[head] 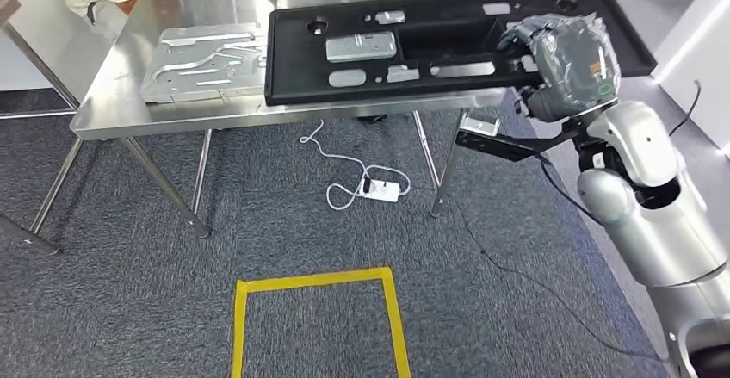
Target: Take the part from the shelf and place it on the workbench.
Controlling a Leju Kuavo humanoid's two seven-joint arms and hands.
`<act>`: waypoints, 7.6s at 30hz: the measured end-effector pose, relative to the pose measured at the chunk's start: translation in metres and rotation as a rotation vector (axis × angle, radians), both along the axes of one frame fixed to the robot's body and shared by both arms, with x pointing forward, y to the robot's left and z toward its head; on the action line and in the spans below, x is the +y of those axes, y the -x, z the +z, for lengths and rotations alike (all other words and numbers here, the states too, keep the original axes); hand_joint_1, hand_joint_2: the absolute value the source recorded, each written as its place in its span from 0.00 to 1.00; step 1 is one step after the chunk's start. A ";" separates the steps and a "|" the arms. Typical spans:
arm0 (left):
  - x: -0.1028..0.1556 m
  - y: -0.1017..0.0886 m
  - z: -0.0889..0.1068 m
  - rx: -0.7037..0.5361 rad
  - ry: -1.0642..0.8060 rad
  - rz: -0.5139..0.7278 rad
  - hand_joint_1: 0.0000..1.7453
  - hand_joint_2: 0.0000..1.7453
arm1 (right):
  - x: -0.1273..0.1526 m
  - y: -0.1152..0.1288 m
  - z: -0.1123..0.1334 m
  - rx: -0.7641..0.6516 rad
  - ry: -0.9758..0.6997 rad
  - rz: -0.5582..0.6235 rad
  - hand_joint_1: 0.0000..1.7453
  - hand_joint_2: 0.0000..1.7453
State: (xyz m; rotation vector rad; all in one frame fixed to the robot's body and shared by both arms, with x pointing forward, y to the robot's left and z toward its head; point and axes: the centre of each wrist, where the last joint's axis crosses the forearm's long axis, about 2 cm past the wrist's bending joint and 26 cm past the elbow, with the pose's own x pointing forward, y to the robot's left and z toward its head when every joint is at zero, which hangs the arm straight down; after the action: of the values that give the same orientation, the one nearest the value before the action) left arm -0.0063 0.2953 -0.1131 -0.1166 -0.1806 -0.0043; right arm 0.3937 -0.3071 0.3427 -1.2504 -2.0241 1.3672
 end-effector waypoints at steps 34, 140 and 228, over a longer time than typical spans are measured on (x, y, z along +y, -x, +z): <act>0.003 0.001 0.000 0.006 -0.005 0.016 0.00 1.00 | 0.003 -0.013 0.008 -0.029 0.053 -0.015 1.00 1.00; 0.003 -0.010 0.013 -0.014 0.018 0.005 0.00 0.00 | 0.011 0.070 -0.139 0.270 -0.070 -0.105 0.00 0.00; 0.005 -0.009 0.003 -0.038 -0.089 -0.040 0.00 0.00 | 0.036 0.358 -0.455 1.876 -1.406 -1.125 0.00 0.00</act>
State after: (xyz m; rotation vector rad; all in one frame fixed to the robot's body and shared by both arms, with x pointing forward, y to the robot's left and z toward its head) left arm 0.0024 0.3005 -0.1105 -0.0314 -0.2157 -0.0544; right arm 0.0359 -0.2712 -0.1119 0.0431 -0.2495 -0.0358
